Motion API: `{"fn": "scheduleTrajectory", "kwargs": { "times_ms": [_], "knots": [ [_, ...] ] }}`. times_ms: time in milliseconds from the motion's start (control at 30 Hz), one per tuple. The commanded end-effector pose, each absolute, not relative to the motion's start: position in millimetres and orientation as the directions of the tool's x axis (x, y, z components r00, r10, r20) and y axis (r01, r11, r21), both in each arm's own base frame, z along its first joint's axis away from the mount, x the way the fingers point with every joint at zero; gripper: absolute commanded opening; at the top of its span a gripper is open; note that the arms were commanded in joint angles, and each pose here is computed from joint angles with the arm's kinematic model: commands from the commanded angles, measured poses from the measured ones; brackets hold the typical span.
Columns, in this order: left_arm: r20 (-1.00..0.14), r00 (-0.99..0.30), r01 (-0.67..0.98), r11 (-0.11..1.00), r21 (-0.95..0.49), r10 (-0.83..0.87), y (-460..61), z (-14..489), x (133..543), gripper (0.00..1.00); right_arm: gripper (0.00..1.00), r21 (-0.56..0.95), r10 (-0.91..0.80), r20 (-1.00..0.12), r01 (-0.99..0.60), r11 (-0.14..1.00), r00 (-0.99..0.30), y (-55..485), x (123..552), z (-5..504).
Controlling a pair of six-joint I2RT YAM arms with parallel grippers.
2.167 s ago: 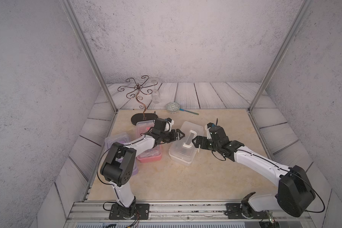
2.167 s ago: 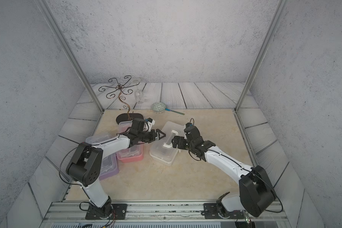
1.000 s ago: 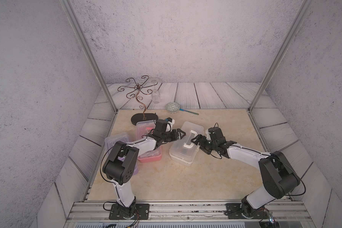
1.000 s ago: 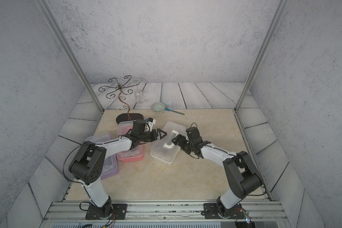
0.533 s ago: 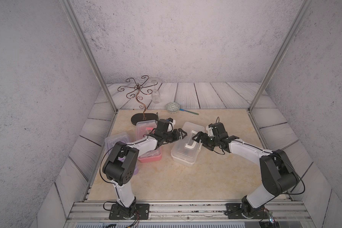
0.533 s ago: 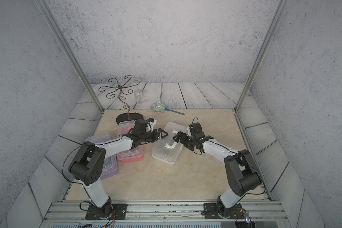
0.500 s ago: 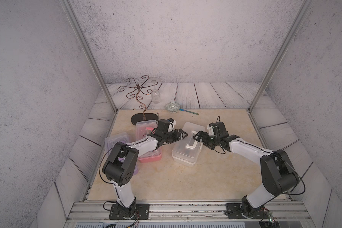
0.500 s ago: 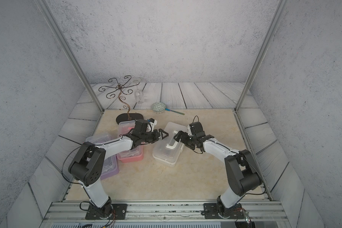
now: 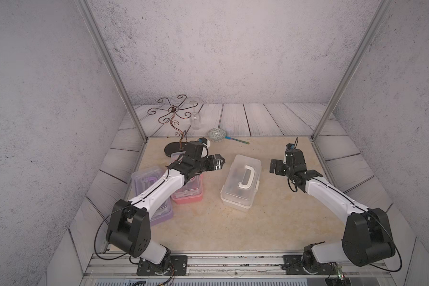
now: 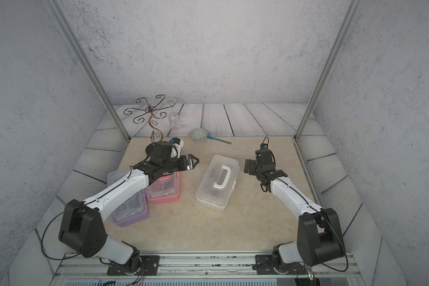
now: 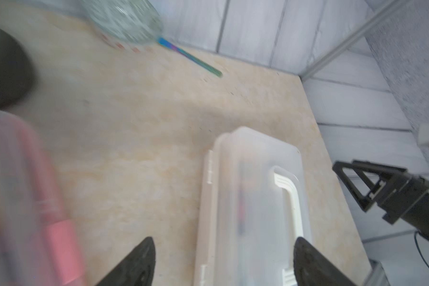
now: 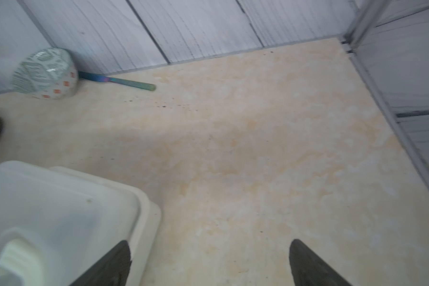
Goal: Close toolboxes
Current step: Fasten the toolbox latch on the toolbox, then reset both arms
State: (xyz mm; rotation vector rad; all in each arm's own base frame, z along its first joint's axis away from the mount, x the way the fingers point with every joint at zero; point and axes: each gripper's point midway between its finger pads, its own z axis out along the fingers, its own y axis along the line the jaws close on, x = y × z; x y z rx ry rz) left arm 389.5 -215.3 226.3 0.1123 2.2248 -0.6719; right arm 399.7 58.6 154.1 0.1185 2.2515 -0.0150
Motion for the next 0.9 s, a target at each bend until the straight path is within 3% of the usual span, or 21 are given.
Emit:
{"fn": "scheduleTrajectory", "kwargs": {
  "times_ms": [0, 133, 267, 400, 667, 867],
  "knots": [
    [-0.839, -0.544, 0.130, 0.989, -0.063, 0.019, -139, 230, 393, 0.97, 0.99, -0.159, -0.017, -0.825, 0.203, 0.966, -0.565, 13, 400, 149],
    [-0.894, -0.431, -0.031, 0.988, 0.150, 0.122, -88, 243, 390, 1.00, 0.99, -0.208, -0.034, -0.819, 0.241, 0.948, -0.573, -5, 401, 127],
    [-0.894, -0.407, -0.119, 0.959, 0.256, 0.188, -60, 233, 392, 1.00, 0.99, -0.226, -0.058, -0.848, 0.261, 0.938, -0.527, -19, 398, 116],
    [-0.879, -0.444, -0.144, 0.955, 0.259, 0.172, -44, 211, 400, 1.00, 0.99, -0.136, 0.002, -0.906, 0.296, 0.945, -0.422, -33, 397, 115],
    [-0.883, -0.462, -0.203, 0.958, 0.201, 0.088, -7, 161, 398, 1.00, 0.99, -0.086, 0.004, -0.924, 0.216, 0.973, -0.383, -26, 397, 92],
    [-0.868, -0.494, -0.197, 0.978, 0.067, -0.040, 13, 111, 404, 1.00, 0.99, -0.085, 0.005, -0.914, 0.202, 0.976, -0.406, -24, 398, 90]
  ]
}}
